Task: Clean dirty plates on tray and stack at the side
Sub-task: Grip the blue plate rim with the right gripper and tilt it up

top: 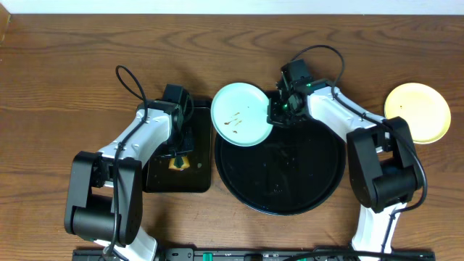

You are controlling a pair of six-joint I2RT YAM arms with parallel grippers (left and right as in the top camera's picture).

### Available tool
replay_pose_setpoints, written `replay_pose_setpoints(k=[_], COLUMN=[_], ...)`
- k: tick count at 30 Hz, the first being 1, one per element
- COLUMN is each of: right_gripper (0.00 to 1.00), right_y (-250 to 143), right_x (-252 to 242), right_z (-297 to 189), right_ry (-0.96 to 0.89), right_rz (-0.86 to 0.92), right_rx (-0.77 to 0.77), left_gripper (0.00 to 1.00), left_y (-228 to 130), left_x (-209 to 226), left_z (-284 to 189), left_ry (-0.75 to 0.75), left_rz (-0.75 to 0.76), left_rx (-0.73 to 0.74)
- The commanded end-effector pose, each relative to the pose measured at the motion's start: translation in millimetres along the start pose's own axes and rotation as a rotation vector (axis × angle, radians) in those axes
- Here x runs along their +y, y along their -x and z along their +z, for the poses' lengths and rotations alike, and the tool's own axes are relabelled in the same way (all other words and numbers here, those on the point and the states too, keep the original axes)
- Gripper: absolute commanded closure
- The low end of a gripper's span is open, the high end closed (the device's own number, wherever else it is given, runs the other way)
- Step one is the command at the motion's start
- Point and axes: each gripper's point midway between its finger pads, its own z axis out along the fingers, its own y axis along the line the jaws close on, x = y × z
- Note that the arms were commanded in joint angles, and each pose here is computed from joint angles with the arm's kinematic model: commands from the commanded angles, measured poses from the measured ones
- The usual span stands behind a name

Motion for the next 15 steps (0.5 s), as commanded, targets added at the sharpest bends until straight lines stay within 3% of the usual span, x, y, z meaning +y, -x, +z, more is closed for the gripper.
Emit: replay_pose_setpoints(k=[1, 10, 15], right_gripper=[0.98, 0.98, 0.98], right_y=[5.7, 18.1, 2.9], right_x=[-56.8, -61.7, -74.4], right_z=[-9.0, -81.7, -104.6], right_ry=[-0.254, -0.315, -0.397], right_rz=[0.025, 0.021, 0.03], right_rx=[-0.059, -0.194, -0.177], left_gripper=[0.93, 0.93, 0.93], left_y=[-13.8, -0.3, 2.6], left_x=[-9.8, -20.7, -32.1], left_z=[9.4, -28.4, -67.5], left_ry=[-0.054, -0.099, -0.146], left_rz=[0.022, 0.037, 0.068], left_rx=[0.078, -0.01, -0.115])
